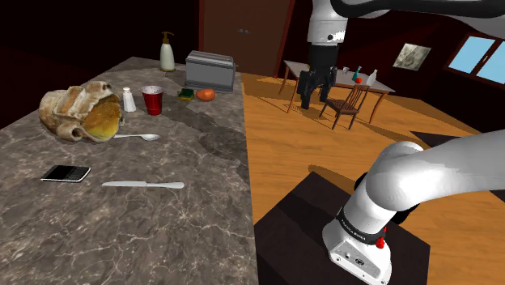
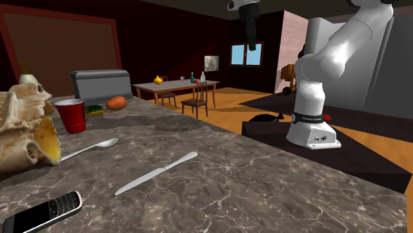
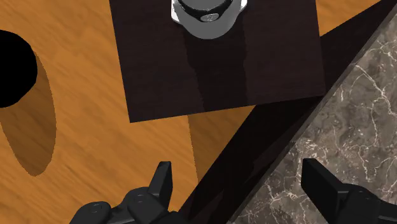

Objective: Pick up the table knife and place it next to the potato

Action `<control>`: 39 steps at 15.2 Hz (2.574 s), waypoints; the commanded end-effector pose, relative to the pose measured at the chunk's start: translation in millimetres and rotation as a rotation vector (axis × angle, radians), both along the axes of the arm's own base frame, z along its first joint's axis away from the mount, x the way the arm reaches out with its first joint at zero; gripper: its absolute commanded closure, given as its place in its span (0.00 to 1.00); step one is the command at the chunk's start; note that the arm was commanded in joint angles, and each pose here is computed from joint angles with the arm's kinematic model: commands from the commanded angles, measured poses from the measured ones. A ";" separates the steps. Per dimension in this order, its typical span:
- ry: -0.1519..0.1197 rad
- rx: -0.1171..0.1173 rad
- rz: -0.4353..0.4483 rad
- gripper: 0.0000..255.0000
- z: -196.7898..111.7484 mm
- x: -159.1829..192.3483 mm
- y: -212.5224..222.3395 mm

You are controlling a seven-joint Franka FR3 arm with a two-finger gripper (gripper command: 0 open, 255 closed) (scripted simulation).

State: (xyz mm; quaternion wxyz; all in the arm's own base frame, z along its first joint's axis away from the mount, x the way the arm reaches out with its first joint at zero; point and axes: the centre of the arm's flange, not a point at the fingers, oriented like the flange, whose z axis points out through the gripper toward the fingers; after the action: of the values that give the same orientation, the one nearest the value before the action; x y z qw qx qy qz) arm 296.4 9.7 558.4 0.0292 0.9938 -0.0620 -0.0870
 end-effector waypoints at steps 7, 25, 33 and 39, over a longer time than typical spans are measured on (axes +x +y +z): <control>-0.022 0.012 0.136 0.00 -40.8 52.4 38.0; -0.087 0.048 0.543 0.00 -153.8 177.1 192.4; -0.116 0.063 0.723 0.00 -199.9 212.5 276.2; -0.137 0.075 0.859 0.00 -233.0 229.6 342.9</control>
State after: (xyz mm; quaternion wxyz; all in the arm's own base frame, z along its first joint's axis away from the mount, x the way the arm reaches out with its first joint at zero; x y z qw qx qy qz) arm 521.8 341.7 333.5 0.0227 0.9373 0.3476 -0.0053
